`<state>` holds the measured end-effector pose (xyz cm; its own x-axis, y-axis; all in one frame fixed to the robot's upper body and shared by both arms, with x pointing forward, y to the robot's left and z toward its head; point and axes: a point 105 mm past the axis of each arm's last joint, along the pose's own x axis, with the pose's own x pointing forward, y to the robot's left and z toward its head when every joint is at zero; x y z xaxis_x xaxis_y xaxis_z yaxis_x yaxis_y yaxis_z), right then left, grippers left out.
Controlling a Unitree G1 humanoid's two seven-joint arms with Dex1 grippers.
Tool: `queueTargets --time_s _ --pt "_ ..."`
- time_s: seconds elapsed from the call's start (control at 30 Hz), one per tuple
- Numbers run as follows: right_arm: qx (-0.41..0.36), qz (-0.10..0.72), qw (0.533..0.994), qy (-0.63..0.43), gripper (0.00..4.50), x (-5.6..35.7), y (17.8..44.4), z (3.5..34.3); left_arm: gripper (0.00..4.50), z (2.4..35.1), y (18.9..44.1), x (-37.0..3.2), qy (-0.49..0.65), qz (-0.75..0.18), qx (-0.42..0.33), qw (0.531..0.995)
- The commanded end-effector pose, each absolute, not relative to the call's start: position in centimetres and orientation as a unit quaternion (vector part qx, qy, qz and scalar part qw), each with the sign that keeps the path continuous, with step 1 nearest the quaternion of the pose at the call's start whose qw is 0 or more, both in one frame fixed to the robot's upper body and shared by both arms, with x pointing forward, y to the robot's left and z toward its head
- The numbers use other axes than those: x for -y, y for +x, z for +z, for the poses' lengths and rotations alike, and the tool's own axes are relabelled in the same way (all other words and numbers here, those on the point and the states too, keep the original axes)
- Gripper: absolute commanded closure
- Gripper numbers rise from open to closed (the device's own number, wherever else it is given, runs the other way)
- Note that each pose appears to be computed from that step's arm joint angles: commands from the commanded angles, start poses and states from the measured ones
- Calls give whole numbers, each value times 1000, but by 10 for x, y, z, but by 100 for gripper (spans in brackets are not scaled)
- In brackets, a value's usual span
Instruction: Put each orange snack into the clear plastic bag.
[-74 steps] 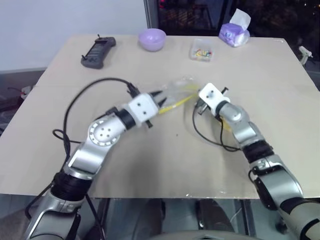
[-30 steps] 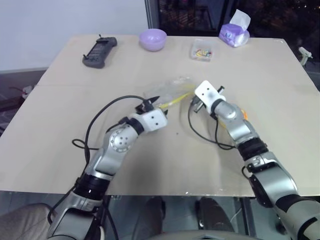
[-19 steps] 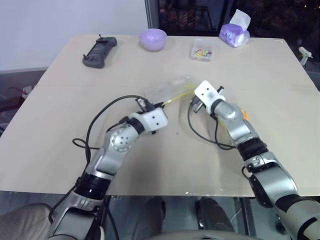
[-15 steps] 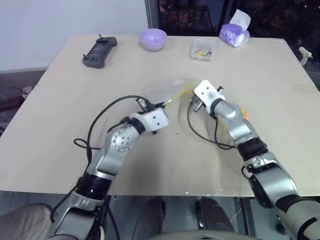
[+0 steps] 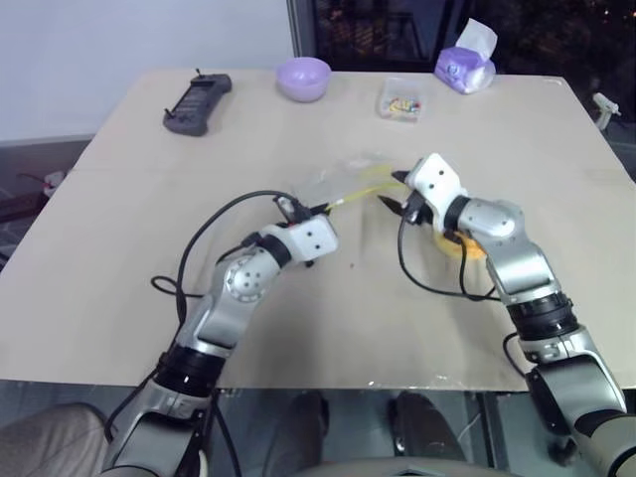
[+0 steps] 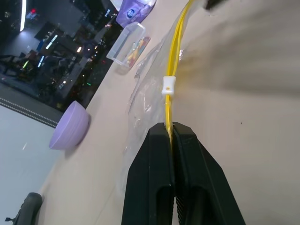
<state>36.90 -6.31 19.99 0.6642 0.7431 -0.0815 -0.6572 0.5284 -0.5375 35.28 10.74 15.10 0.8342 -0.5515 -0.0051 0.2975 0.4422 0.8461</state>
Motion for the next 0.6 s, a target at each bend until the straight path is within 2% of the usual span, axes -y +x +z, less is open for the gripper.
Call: queueTargets --time_s 0.03,0.27,0.6 --pt "105 425 864 -248 225 56 356 222 450 164 352 -107 464 -245 160 836" --pt "99 435 858 -256 225 31 359 206 450 164 351 -106 464 -248 162 835" --pt "96 404 876 -244 225 30 378 202 450 163 351 -107 465 -250 161 834"
